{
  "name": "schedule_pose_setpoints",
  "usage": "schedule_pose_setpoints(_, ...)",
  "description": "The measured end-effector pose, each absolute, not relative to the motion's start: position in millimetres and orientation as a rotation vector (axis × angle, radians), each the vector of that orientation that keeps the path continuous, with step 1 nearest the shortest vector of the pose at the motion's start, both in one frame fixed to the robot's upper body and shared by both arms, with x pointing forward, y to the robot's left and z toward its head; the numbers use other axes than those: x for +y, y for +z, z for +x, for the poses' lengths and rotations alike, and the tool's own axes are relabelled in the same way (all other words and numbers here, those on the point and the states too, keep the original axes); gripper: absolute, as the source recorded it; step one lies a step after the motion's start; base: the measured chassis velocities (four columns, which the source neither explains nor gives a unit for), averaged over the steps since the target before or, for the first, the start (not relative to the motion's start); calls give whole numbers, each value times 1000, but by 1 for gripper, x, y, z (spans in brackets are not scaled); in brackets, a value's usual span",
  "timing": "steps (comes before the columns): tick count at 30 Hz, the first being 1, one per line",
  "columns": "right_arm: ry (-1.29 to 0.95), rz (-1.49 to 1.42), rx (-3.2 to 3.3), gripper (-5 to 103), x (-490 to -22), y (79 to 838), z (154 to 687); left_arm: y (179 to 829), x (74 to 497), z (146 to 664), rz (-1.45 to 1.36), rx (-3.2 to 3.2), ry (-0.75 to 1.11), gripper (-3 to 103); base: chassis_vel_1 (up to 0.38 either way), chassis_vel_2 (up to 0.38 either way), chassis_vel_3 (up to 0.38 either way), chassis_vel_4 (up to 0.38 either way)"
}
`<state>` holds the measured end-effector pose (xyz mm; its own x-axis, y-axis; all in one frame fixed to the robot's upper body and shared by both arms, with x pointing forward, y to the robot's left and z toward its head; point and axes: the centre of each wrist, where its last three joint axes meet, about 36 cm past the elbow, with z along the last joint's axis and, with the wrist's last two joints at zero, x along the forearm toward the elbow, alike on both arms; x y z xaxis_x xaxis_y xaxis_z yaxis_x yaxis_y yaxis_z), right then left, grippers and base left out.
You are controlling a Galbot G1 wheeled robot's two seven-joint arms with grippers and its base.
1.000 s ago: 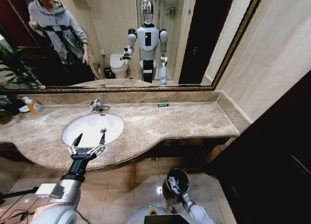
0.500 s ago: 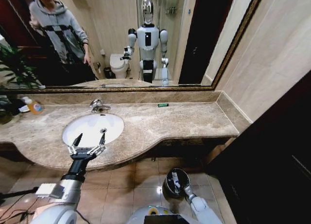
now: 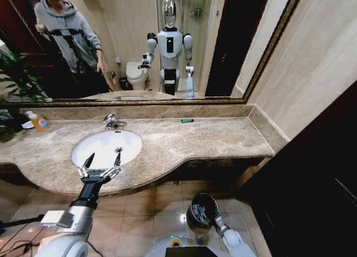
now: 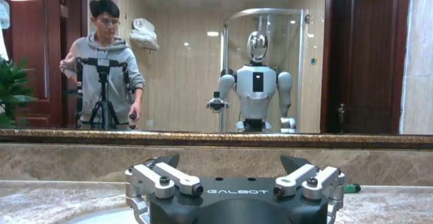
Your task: Pick up the trash from the sink and place it in the trash bin.
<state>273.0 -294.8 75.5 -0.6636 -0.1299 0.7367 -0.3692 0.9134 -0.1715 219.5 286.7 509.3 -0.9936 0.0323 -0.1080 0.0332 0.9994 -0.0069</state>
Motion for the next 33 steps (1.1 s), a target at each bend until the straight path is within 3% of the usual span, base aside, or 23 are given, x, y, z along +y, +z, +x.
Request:
schedule_pose_setpoints(4,387,338,-2299,99,-295,78,266,509,287,219,50,3033,-13,100,0,0,0,0)
schedule_pose_setpoints(14,371,311,-2384,100,-290,100,253,509,287,219,50,3033,-13,100,0,0,0,0)
schedule_pose_setpoints(22,453,298,-2656,100,-315,202,237,509,287,219,50,3033,-13,100,0,0,0,0)
schedule_pose_setpoints(33,391,268,-2874,100,-306,328,203,509,287,219,50,3033,-13,100,0,0,0,0)
